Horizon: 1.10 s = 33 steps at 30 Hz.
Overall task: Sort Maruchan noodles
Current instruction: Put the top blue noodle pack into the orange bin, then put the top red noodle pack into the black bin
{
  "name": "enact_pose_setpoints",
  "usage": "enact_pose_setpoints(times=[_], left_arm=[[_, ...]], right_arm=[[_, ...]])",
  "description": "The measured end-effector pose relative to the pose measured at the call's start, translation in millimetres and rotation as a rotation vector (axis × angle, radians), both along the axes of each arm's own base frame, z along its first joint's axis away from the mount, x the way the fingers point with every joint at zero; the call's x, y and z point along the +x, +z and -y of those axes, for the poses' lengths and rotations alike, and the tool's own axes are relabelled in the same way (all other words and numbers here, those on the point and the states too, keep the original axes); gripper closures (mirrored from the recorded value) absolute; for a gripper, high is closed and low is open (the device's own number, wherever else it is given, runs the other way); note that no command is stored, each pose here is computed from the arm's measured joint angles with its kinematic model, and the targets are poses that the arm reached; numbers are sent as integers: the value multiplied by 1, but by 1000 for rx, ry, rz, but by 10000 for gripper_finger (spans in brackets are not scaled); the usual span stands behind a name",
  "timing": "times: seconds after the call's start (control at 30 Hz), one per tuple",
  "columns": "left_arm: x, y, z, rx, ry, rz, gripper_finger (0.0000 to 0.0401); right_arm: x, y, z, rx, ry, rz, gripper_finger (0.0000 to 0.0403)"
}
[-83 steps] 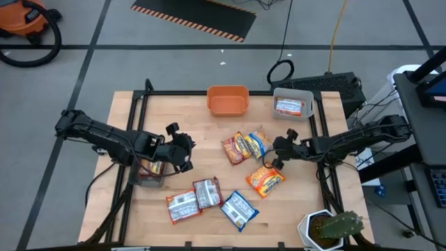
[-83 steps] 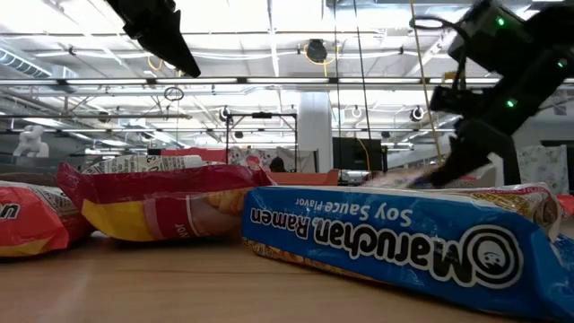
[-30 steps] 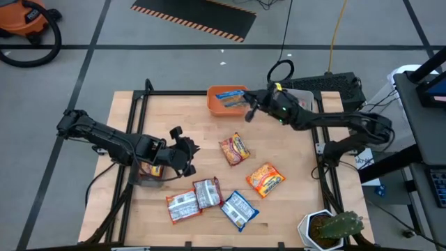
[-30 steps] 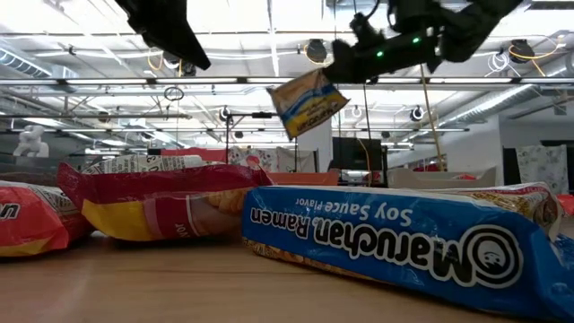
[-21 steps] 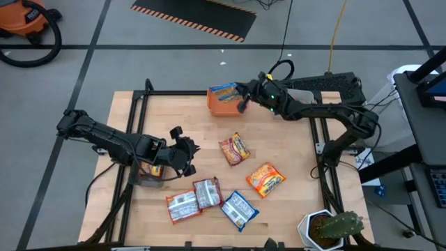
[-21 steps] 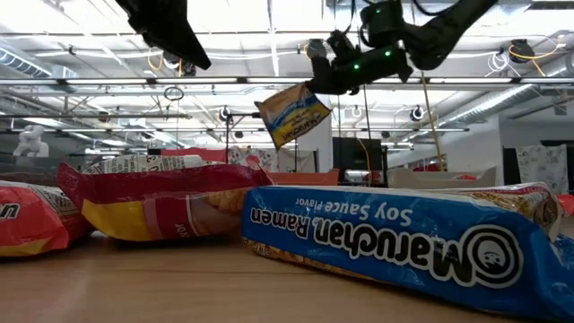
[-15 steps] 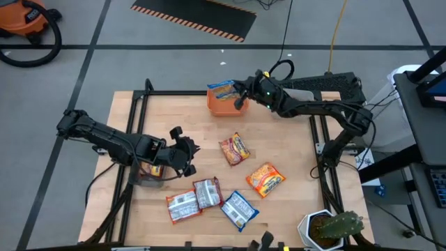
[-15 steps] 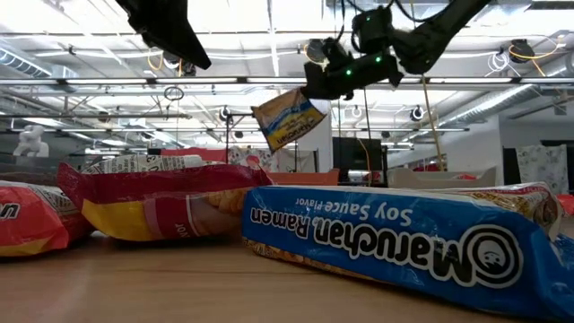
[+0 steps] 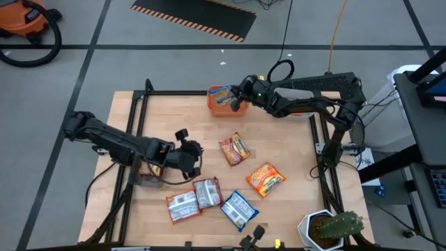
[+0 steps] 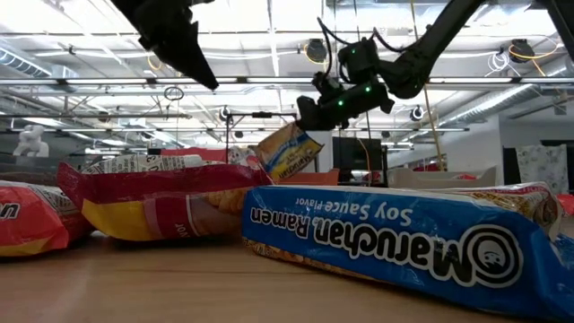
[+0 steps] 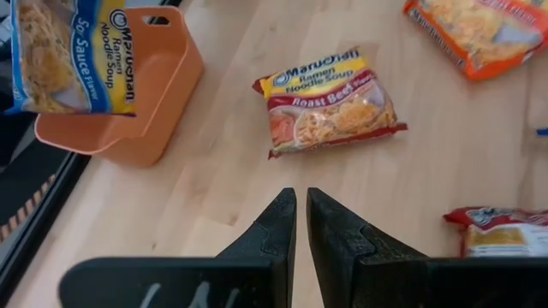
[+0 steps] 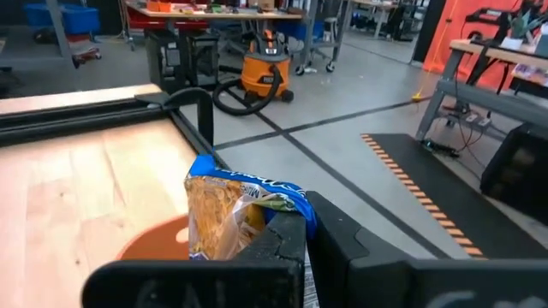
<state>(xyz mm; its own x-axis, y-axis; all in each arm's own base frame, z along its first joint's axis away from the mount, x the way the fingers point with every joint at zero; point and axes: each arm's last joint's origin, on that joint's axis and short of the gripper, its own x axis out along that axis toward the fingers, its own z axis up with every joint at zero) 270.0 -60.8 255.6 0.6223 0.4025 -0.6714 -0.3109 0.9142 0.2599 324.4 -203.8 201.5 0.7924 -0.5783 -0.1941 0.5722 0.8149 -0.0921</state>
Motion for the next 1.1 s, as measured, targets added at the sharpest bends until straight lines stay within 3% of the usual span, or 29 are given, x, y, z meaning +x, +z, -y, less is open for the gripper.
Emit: enact_pose_setpoints(times=[0.57,1.1], left_arm=[[11,0,-18,24,33,34,364],[14,2,-23,34,34,48,364]], right_arm=[[7,-33,6,57,-42,-33,399],[0,-36,11,-15,-207,-152,275]])
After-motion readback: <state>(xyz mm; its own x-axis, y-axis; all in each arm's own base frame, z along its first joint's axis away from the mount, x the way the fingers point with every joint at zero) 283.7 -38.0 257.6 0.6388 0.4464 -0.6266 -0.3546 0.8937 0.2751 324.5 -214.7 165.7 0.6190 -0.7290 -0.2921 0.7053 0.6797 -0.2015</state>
